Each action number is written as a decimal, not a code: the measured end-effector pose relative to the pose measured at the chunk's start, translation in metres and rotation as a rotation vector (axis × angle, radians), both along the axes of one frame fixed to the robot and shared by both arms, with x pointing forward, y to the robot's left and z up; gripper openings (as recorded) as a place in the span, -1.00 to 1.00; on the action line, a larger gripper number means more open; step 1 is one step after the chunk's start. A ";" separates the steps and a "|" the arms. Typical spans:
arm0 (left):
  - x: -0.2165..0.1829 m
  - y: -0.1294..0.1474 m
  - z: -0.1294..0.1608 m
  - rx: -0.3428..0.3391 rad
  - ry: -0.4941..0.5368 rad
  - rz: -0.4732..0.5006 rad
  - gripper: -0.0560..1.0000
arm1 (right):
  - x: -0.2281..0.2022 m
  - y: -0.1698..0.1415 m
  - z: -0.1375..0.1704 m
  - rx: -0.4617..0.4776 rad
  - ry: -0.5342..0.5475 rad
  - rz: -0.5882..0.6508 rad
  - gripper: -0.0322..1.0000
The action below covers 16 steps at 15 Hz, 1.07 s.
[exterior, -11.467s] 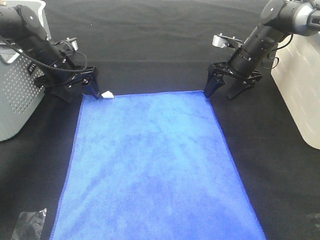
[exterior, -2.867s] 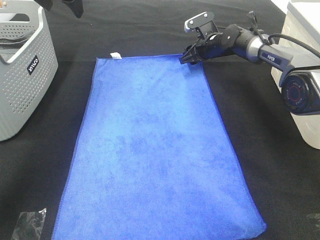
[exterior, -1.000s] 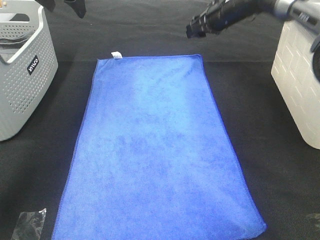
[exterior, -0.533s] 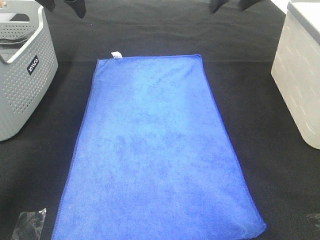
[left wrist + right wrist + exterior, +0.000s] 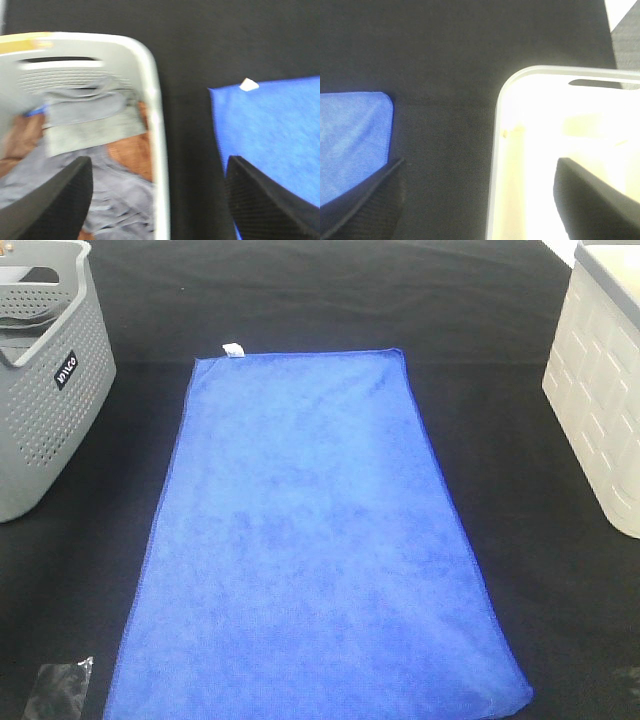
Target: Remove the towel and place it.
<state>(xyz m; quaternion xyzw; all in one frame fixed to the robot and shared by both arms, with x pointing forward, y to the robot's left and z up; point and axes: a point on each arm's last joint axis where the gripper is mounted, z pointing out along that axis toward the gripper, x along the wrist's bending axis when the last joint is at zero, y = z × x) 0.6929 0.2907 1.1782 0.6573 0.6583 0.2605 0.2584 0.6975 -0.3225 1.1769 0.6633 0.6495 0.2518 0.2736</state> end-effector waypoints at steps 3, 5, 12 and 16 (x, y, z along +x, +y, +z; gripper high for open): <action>-0.035 0.022 0.009 -0.021 0.051 0.009 0.43 | -0.049 0.004 0.029 0.018 0.006 0.006 0.60; -0.085 0.023 0.004 -0.002 0.140 -0.005 0.43 | -0.094 0.006 0.036 0.020 0.047 0.005 0.59; -0.253 0.024 0.006 0.080 0.041 0.034 0.43 | -0.307 0.018 0.016 0.029 0.039 -0.004 0.59; -0.336 0.022 -0.026 0.096 -0.027 0.041 0.43 | -0.393 0.020 -0.020 0.008 -0.051 -0.011 0.59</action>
